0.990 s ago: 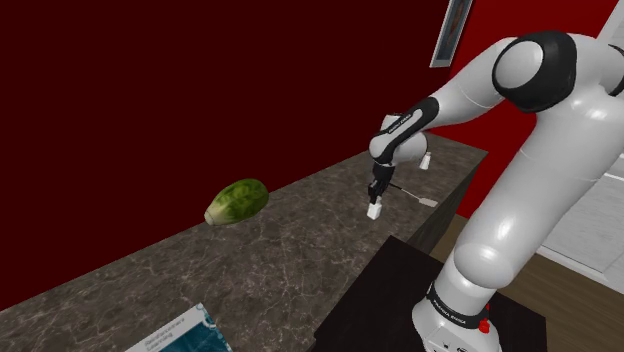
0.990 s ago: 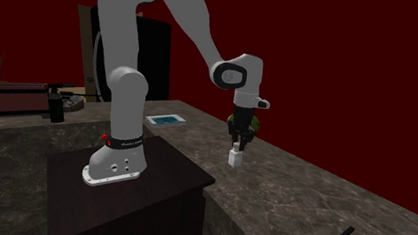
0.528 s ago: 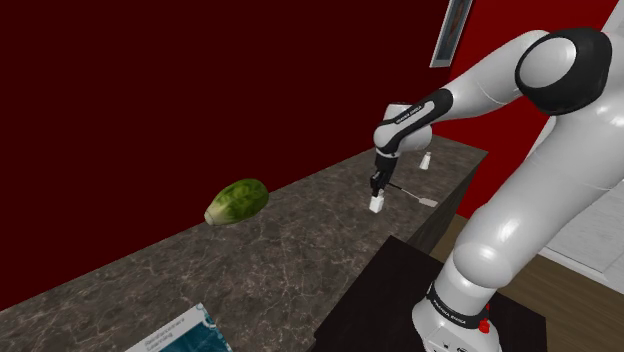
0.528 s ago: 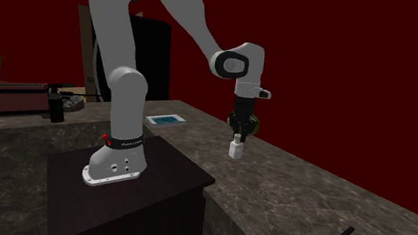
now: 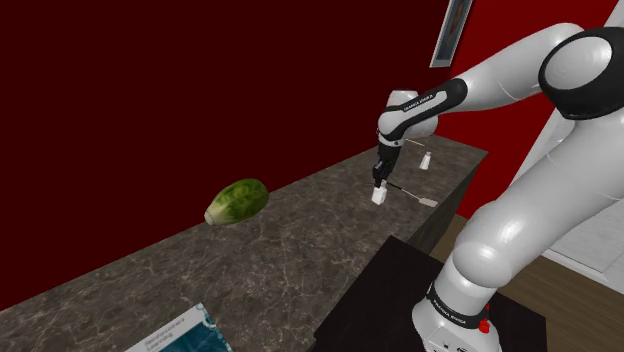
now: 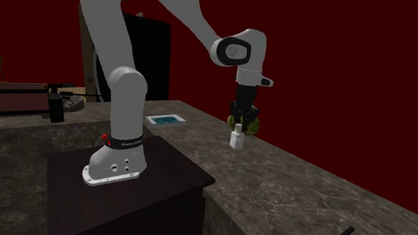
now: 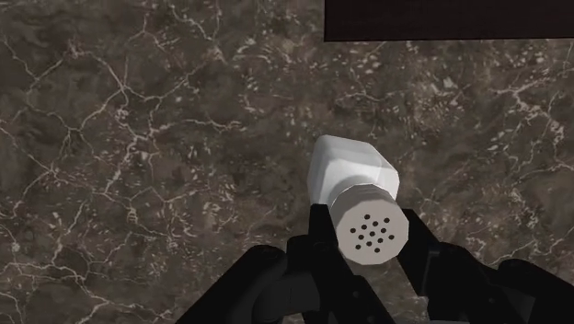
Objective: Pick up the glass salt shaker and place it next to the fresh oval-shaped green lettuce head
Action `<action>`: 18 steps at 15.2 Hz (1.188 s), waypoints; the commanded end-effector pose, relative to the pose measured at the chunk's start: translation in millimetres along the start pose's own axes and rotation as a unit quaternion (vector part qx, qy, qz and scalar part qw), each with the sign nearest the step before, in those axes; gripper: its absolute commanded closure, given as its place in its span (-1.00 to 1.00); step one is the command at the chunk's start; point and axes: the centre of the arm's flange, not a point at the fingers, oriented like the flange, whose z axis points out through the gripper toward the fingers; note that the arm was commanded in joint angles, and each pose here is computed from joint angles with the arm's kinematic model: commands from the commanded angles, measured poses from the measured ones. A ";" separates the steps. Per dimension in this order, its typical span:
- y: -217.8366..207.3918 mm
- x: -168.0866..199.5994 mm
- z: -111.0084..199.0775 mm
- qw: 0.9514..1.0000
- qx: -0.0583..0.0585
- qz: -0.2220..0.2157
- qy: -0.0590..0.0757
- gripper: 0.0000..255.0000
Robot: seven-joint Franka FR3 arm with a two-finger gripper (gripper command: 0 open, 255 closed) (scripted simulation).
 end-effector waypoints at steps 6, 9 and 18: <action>0.4 -0.2 -36.8 1.000 0.000 0.000 0.000 1.00; 0.3 -0.4 -52.6 1.000 0.000 0.000 0.000 1.00; -6.7 10.3 -93.4 1.000 0.000 0.000 0.000 1.00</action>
